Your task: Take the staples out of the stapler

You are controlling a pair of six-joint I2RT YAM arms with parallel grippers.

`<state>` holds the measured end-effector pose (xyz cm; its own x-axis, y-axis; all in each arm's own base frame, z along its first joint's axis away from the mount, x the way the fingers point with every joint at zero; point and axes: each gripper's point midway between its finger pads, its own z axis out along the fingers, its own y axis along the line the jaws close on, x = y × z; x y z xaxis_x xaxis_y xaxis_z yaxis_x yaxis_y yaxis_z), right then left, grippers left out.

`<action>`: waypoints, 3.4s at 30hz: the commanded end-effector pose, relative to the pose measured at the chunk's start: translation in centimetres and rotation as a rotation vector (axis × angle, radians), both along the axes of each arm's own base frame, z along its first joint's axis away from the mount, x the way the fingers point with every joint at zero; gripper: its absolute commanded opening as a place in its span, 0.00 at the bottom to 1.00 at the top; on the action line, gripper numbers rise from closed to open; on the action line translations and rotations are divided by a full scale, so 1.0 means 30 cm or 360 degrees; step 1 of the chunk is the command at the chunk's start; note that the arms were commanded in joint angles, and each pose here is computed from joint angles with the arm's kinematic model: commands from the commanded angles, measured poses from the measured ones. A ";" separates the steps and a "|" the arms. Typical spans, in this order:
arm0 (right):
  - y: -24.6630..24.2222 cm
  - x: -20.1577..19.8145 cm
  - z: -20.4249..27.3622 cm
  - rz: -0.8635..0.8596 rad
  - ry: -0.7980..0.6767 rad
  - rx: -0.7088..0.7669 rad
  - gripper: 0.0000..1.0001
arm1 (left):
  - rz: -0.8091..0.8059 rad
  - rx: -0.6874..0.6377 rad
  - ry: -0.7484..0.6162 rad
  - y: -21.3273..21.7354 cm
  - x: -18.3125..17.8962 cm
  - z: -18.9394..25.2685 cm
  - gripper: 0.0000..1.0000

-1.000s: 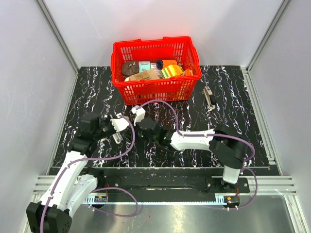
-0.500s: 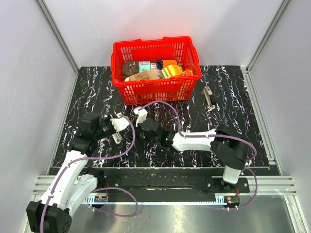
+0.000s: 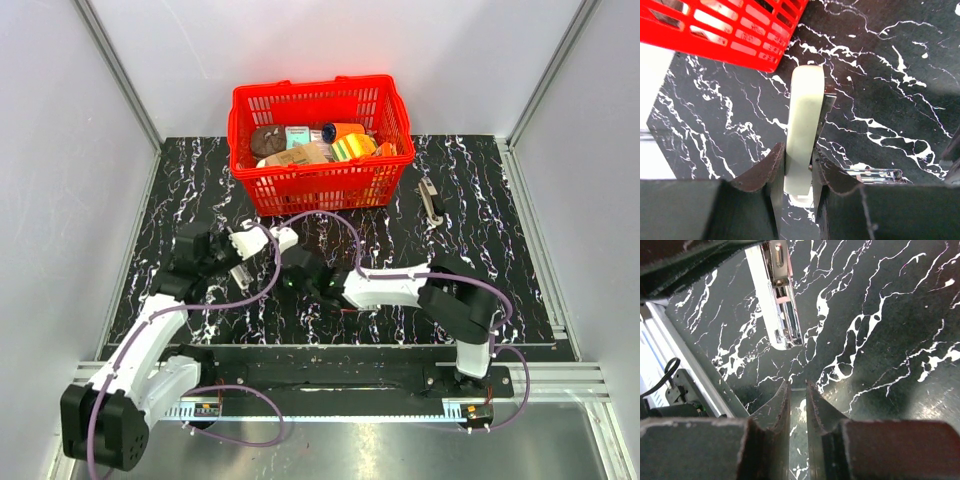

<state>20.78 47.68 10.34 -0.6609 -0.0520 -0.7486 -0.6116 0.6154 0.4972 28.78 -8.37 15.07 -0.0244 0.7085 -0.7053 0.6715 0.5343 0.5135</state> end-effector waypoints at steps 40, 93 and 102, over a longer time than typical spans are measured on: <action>-0.328 0.136 0.274 -0.0511 -0.0246 0.0050 0.58 | 0.0630 -0.0236 0.0059 0.210 0.315 -0.122 0.23; -1.524 0.931 0.023 -0.1777 0.0174 -0.1210 0.86 | 0.0467 -0.0238 0.0288 0.126 -0.015 0.211 0.99; -1.579 0.965 -0.066 -0.1721 0.0283 -0.1277 0.78 | 0.0479 -0.0277 0.0263 0.115 -0.021 0.236 0.99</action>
